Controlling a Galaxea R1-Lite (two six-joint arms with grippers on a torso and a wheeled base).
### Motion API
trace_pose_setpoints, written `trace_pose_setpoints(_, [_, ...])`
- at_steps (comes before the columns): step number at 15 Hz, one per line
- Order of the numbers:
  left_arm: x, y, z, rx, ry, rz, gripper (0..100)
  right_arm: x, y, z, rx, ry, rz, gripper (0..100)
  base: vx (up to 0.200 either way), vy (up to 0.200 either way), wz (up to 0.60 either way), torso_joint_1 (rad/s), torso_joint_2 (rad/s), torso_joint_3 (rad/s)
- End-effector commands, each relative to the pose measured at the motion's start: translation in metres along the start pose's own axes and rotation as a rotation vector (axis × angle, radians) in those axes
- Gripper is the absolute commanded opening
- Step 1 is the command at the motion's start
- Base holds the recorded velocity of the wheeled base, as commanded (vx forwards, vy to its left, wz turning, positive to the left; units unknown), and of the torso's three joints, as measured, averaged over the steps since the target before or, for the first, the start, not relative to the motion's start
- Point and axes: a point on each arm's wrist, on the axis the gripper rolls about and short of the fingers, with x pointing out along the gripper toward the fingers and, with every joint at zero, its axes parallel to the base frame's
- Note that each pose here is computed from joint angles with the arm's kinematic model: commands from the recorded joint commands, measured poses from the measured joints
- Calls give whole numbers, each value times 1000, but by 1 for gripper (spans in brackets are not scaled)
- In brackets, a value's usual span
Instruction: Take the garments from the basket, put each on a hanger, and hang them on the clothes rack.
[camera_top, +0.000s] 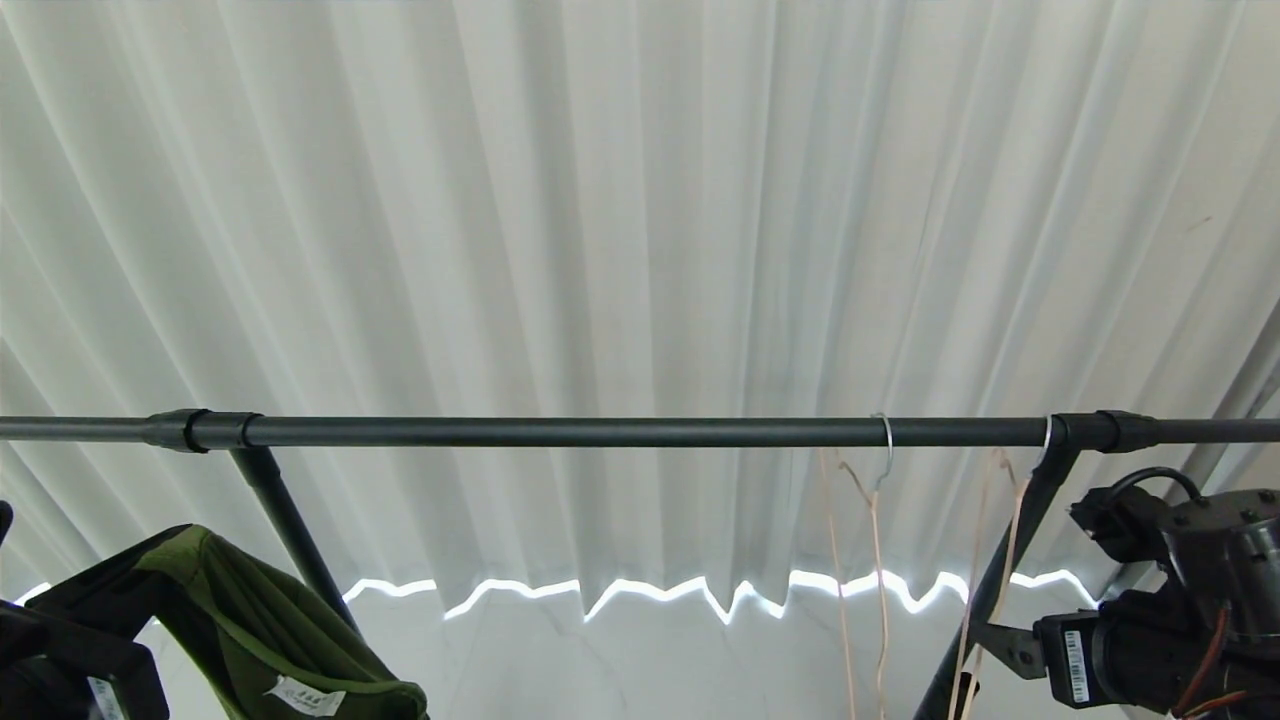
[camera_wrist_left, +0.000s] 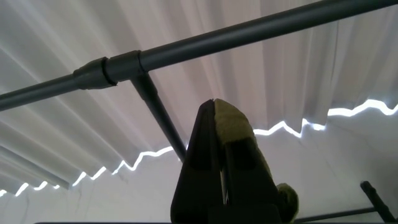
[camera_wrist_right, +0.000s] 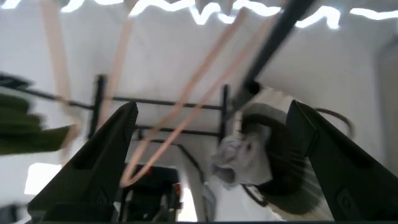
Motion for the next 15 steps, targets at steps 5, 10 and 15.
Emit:
trace_pose_setpoints(5, [0, 0, 0, 0, 1, 1, 0, 11, -1, -6, 10, 24, -104, 100, 0, 0, 0, 0, 0, 0])
trace_pose_setpoints(10, [0, 0, 0, 0, 1, 1, 0, 7, -3, -7, 17, 13, -100, 100, 0, 0, 0, 0, 0, 0])
trace_pose_setpoints(15, [0, 0, 0, -1, -1, 2, 0, 12, -1, -6, 27, 26, -99, 100, 0, 0, 0, 0, 0, 0])
